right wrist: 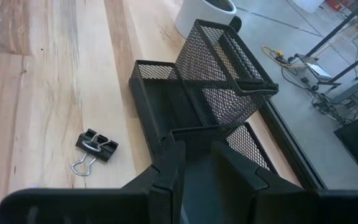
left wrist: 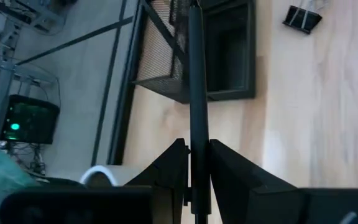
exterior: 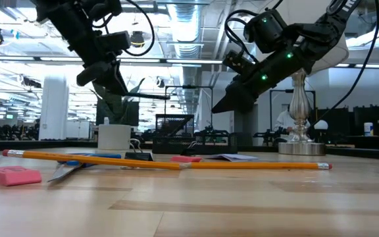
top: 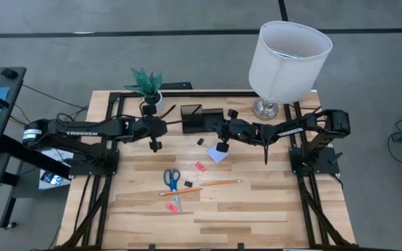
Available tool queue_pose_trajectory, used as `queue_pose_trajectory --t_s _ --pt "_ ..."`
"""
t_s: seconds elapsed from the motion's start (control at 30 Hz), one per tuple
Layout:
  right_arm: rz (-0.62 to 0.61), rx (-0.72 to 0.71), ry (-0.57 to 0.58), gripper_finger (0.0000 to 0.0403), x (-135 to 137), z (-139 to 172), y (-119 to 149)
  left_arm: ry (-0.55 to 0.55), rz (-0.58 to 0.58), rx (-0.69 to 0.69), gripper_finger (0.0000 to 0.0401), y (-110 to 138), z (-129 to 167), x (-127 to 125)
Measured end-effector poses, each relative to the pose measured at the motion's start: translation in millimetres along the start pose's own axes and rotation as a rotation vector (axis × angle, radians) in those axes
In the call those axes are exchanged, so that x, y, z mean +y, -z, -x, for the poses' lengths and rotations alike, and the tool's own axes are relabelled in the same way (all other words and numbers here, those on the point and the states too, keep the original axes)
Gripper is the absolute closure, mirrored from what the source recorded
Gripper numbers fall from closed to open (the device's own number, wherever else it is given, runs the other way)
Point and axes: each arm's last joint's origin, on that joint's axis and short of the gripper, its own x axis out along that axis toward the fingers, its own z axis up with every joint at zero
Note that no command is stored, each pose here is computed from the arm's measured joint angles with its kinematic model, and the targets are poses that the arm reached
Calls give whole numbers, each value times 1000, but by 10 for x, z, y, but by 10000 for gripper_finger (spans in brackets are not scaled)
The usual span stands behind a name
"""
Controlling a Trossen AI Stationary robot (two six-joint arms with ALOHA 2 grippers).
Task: Pick and place office supplies into organizer
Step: Put the black pen into the black desk organizer
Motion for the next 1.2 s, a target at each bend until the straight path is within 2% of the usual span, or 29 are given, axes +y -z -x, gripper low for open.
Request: queue_pose_trajectory --t_s 0.23,0.4,0.63,0.87,1.2 --pt "0 0 0 328 0 0 0 -39 -25 -8 344 -103 22 182" --pt "0 0 0 328 0 0 0 -40 -37 46 344 -213 -68 292" --pt "2 4 -1 328 1 0 4 -12 -145 135 344 -419 -361 326" --pt "4 10 -3 328 3 0 10 -57 -251 277 344 -628 -600 403" --pt "10 28 -9 328 8 0 28 -41 -362 353 344 -812 -725 474"
